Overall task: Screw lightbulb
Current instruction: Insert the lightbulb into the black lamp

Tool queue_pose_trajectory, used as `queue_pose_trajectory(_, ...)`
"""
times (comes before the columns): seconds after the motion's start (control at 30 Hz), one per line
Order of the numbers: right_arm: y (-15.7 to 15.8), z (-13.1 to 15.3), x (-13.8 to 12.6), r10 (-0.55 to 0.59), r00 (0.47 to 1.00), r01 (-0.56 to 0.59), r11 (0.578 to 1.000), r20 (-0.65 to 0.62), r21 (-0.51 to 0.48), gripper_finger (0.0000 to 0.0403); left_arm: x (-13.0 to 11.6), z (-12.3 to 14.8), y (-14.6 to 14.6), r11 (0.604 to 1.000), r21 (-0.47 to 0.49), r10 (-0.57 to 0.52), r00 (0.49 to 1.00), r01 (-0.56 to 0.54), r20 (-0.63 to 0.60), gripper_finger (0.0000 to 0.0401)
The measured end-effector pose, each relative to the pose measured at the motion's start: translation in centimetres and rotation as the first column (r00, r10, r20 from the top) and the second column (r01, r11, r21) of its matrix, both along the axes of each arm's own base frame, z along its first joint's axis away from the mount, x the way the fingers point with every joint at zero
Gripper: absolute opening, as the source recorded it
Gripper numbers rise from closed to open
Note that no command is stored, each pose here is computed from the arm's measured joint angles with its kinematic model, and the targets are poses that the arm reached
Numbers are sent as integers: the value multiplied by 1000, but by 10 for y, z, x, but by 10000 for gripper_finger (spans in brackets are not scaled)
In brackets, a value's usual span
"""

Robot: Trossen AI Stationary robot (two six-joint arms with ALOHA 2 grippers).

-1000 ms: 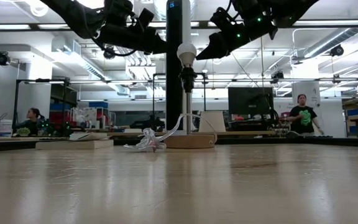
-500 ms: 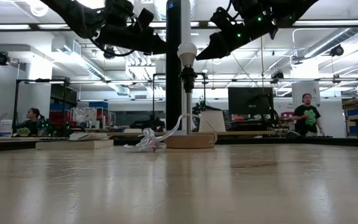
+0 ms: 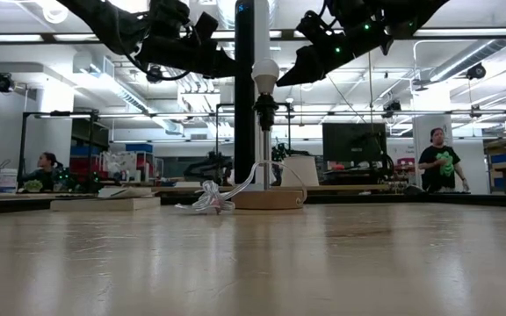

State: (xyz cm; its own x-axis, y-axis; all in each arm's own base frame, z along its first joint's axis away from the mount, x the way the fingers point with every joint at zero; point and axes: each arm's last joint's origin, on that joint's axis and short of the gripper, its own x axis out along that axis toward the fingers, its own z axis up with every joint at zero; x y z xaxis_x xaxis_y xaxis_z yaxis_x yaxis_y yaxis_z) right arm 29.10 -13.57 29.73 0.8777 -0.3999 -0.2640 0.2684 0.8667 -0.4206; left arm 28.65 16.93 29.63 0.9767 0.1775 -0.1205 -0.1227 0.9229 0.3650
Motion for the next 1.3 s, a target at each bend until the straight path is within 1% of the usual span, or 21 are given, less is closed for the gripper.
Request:
queue_pose_trajectory(0.17,3,0,1,7,1000,-7,1000,-1,-1,0,0,0,1,999,-3,38,999,-38,-1,0)
queue_pose_trajectory(0.97,5,-1,2,20,1000,-20,1000,-6,4,0,-2,2,0,999,-20,40,999,-40,2,0)
queue_pose_trajectory(1.13,7,-1,3,42,999,-42,999,-3,15,0,-4,5,-1,999,-15,40,999,-40,11,0)
queue_pose_trajectory(1.3,7,-1,3,39,999,-39,999,-1,23,0,-4,4,-1,999,-22,40,999,-40,0,0)
